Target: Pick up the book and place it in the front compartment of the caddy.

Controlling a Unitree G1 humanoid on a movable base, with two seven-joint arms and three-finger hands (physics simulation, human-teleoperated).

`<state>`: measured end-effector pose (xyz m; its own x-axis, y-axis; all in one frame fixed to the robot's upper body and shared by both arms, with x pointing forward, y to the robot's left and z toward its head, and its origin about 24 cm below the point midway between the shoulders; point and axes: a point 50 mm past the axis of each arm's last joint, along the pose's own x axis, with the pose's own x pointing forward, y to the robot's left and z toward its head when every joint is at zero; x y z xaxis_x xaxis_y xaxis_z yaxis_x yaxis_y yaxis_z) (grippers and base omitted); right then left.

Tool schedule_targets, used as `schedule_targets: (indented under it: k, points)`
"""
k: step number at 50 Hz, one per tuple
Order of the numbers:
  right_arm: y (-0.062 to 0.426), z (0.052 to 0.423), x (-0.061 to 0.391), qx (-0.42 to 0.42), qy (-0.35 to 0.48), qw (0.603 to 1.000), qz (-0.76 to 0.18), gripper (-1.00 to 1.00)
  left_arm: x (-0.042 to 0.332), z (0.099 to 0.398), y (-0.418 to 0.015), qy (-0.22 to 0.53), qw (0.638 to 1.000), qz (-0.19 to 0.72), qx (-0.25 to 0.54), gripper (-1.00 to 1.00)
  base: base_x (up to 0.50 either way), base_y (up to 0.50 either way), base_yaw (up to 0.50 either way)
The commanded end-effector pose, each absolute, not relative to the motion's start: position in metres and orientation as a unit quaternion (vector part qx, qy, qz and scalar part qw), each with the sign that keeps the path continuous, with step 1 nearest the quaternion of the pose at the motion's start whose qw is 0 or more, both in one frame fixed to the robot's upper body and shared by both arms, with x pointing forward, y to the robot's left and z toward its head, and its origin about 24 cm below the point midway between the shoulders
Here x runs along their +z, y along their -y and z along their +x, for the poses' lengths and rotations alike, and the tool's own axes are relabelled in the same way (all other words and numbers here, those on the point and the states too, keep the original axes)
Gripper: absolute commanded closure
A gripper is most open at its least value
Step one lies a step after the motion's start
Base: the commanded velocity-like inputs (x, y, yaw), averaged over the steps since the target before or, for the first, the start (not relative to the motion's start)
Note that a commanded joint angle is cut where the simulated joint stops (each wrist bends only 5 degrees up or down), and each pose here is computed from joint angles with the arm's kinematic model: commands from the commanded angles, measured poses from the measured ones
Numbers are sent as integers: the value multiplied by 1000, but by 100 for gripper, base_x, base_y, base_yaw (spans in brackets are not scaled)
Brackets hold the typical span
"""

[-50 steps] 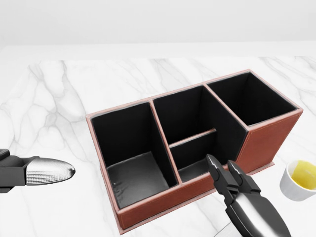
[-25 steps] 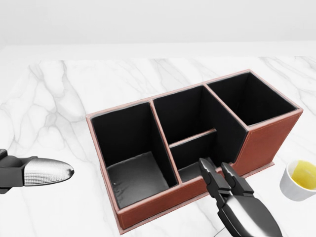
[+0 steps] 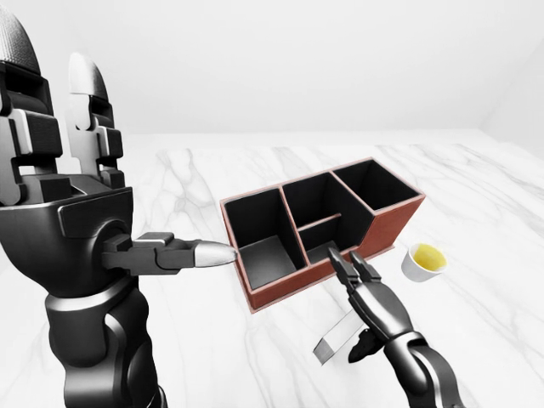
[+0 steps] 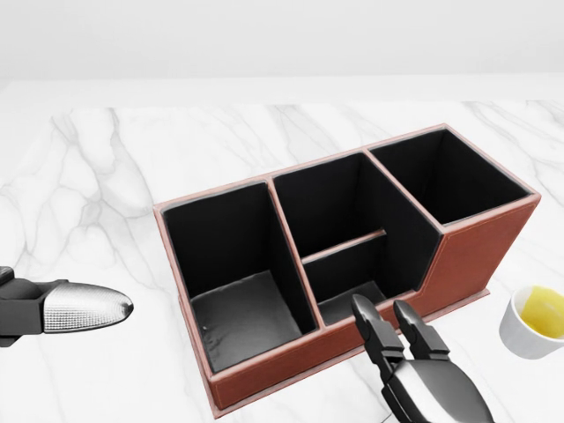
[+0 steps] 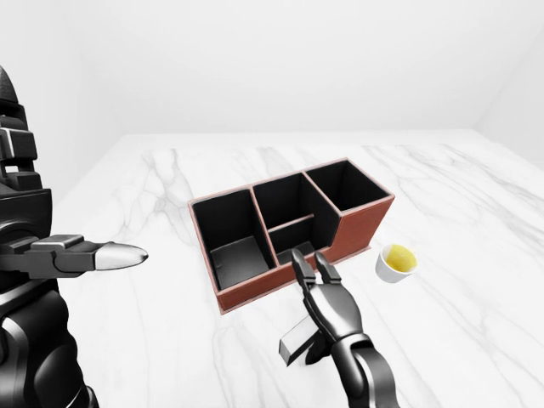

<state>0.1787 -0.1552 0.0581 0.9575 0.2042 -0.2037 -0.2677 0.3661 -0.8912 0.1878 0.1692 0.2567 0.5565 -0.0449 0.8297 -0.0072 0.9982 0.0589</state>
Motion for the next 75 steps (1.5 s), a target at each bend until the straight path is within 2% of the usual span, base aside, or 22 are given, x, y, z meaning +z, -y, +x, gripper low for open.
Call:
schedule_targets:
  k: [1,29,48,75]
  points:
    - [151,180,55,148,-23,818,-556,-100,257,188,-169,471,882,28,-11,-100,0,0,0]
    - [142,178,60,164,-4,805,-570,-100,257,187,-169,473,881,28,-11,-100,0,0,0]
    - [130,160,54,179,6,781,-598,-100,258,186,-169,476,879,29,-11,-100,0,0,0]
    - [120,158,46,211,21,761,-613,-100,258,188,-169,473,881,27,-12,-100,0,0,0]
